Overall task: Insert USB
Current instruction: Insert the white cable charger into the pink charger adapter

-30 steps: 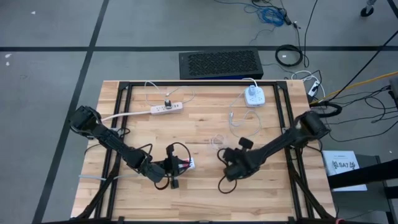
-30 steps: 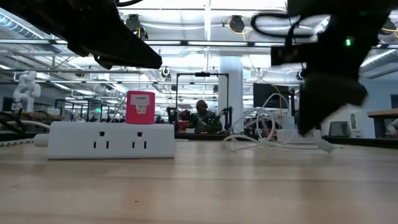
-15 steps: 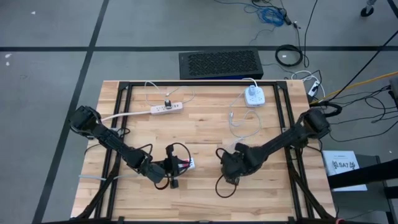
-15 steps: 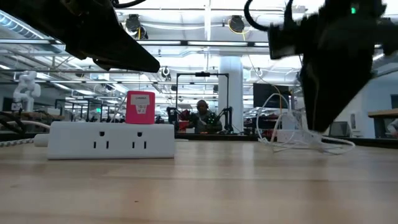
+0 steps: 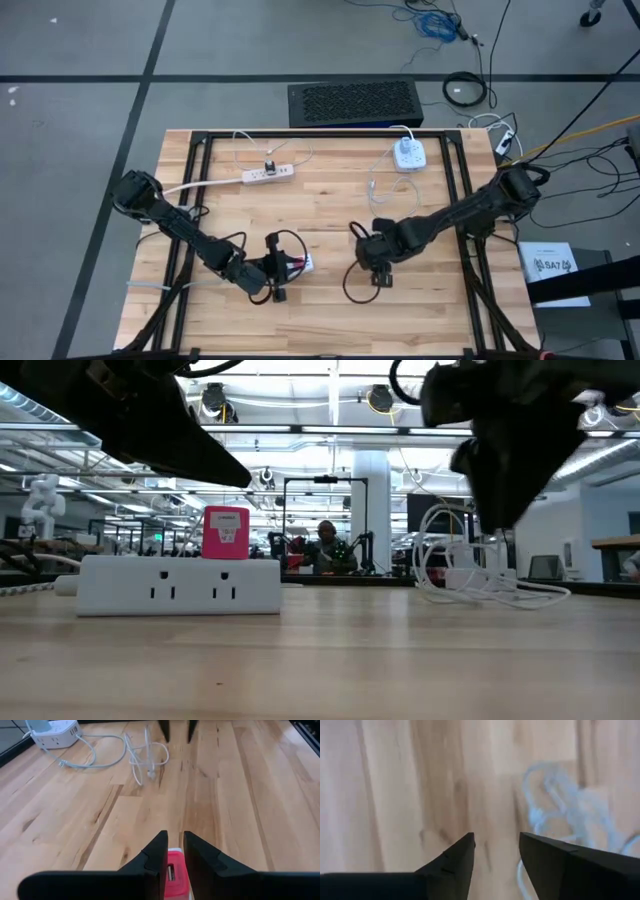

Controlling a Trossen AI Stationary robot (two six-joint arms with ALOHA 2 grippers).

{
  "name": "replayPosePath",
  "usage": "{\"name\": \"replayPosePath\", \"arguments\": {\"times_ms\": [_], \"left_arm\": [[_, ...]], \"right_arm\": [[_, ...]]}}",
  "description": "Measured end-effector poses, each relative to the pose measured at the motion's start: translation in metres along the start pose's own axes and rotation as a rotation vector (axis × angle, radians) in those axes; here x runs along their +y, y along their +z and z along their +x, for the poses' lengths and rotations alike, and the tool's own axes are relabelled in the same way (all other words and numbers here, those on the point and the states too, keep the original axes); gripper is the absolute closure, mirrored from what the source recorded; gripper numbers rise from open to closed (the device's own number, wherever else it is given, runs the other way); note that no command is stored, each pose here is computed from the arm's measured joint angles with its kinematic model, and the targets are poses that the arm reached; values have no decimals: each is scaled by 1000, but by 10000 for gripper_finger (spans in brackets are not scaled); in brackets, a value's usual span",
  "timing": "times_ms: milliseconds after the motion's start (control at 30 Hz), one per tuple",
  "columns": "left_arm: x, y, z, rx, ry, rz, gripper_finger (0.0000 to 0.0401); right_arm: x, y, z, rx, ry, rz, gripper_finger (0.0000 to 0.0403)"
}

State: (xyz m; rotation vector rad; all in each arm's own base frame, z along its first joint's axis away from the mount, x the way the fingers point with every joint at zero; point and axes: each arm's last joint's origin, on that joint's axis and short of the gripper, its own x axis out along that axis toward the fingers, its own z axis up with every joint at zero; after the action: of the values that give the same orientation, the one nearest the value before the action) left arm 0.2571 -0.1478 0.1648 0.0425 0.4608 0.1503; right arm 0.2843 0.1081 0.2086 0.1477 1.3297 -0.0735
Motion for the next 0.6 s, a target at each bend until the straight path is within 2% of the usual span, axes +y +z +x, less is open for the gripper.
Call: {"name": "replayPosePath", "arguments": {"times_ms": [133, 267, 367, 600], "left_arm": [[0, 0, 0, 1, -1, 0, 333], [0, -2, 0, 22, -23, -14, 333], [1, -5, 0, 50, -18, -21, 333], [1, -6, 0, 66, -22, -13, 333]], "right_arm": [[-11, 12, 4, -64, -32, -41, 260], [-21, 19, 2, -64, -13, -16, 262], [-21, 26, -10, -57, 11, -19, 255], [-18, 41, -34, -113, -18, -136, 239]]}}
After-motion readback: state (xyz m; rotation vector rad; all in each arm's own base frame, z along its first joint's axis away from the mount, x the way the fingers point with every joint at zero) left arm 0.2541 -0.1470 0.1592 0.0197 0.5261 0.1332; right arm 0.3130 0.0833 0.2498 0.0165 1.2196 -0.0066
